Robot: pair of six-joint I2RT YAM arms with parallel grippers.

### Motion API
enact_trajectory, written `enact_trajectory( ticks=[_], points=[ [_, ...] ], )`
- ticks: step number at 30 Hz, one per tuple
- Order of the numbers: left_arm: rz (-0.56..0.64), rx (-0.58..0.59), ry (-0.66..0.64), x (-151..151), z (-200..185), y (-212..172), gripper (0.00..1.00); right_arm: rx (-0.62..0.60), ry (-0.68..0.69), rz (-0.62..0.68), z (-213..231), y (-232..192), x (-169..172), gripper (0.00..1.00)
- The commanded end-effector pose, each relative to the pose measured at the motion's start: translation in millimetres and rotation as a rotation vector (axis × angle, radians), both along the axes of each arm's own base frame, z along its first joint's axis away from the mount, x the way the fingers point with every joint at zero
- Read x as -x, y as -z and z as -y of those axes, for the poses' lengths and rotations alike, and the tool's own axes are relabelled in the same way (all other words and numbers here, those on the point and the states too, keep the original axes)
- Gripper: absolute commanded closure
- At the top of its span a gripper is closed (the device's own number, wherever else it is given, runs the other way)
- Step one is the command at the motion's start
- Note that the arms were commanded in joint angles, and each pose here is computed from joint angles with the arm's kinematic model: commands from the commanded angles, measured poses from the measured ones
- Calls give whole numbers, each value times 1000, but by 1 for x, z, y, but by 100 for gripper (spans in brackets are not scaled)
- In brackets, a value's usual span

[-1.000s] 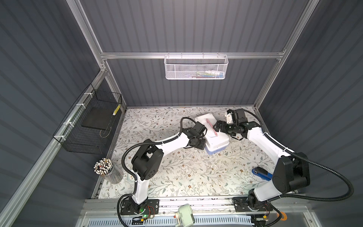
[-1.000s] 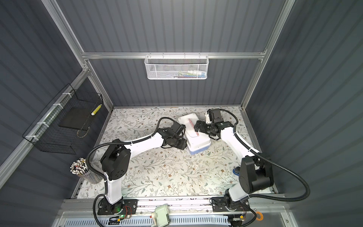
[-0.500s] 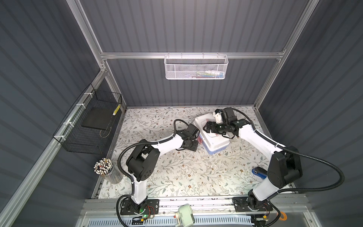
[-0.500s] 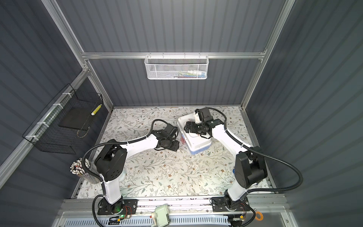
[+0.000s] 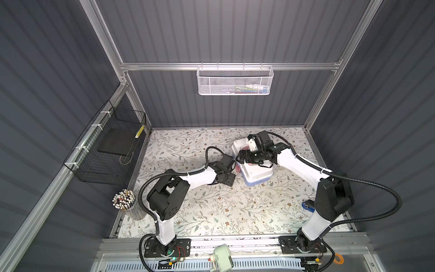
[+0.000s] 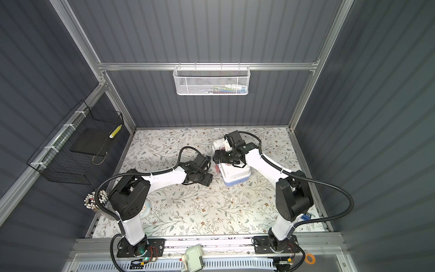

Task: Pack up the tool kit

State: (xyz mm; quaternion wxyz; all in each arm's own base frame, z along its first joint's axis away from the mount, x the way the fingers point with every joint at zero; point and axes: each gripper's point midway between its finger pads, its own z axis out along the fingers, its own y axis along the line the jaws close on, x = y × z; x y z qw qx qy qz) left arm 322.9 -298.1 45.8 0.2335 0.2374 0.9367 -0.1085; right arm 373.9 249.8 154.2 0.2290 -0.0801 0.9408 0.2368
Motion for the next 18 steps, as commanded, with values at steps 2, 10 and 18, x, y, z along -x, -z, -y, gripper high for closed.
enact_trajectory(
  ticks=[2,10,18],
  points=[
    [131,96,43,-10,15,-23,26,12,36,57,11,-20,-3,5],
    [224,152,106,-13,23,-16,20,90,139,112,56,-24,-8,1],
    [324,204,149,-20,32,-11,10,186,200,126,88,-8,-5,1]
  ],
)
